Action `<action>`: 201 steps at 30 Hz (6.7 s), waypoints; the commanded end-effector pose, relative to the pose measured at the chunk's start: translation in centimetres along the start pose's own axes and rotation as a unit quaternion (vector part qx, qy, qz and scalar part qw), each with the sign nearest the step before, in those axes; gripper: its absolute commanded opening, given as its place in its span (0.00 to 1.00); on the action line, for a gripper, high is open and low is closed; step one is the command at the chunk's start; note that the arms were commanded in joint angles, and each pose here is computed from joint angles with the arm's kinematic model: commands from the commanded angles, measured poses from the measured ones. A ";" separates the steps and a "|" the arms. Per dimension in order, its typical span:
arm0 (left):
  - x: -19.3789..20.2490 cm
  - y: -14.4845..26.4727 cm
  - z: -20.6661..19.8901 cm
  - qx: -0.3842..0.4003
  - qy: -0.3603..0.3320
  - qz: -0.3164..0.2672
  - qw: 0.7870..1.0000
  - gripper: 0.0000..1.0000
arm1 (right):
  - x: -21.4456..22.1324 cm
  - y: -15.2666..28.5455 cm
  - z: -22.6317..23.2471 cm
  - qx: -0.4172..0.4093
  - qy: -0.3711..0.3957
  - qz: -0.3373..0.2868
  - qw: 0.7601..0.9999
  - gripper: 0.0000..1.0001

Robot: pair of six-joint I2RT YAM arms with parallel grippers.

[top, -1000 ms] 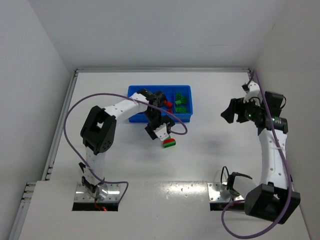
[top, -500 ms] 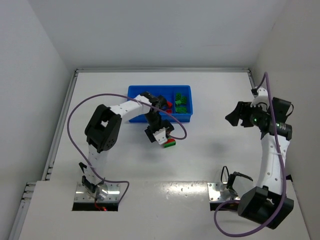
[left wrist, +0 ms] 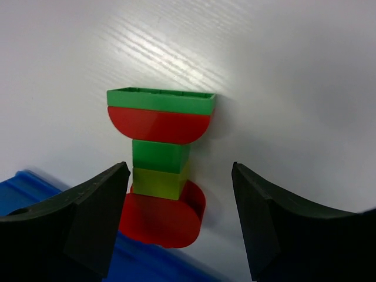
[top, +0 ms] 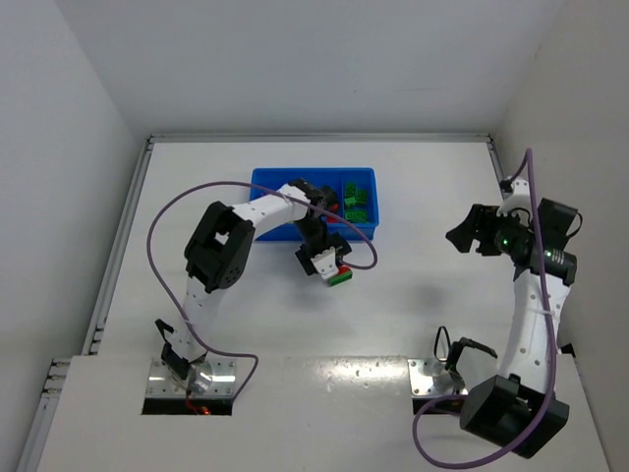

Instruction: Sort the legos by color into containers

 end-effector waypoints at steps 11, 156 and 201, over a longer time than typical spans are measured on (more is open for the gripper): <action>0.5 -1.6 2.0 0.016 -0.078 -0.026 0.996 0.67 | -0.2 0.3 -0.3 0.002 -0.003 -0.009 1.000 0.75; -12.0 17.3 0.6 -0.209 0.627 -0.306 0.685 0.77 | -6.6 -8.6 13.7 -0.446 -0.125 0.101 0.881 0.00; -13.4 17.5 4.8 -0.089 0.598 -0.428 0.672 0.06 | -6.9 -10.0 21.5 -0.544 -0.063 0.148 0.824 0.00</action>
Point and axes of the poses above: each gripper's point midway between its finger pads, its own y axis back along the fingers, its own z axis along the line the jaws close on, x = y × z, the point moved 3 cm from there along y, back along the fingers, and after that the axes turned 1 degree about y, right-handed, at the moved point
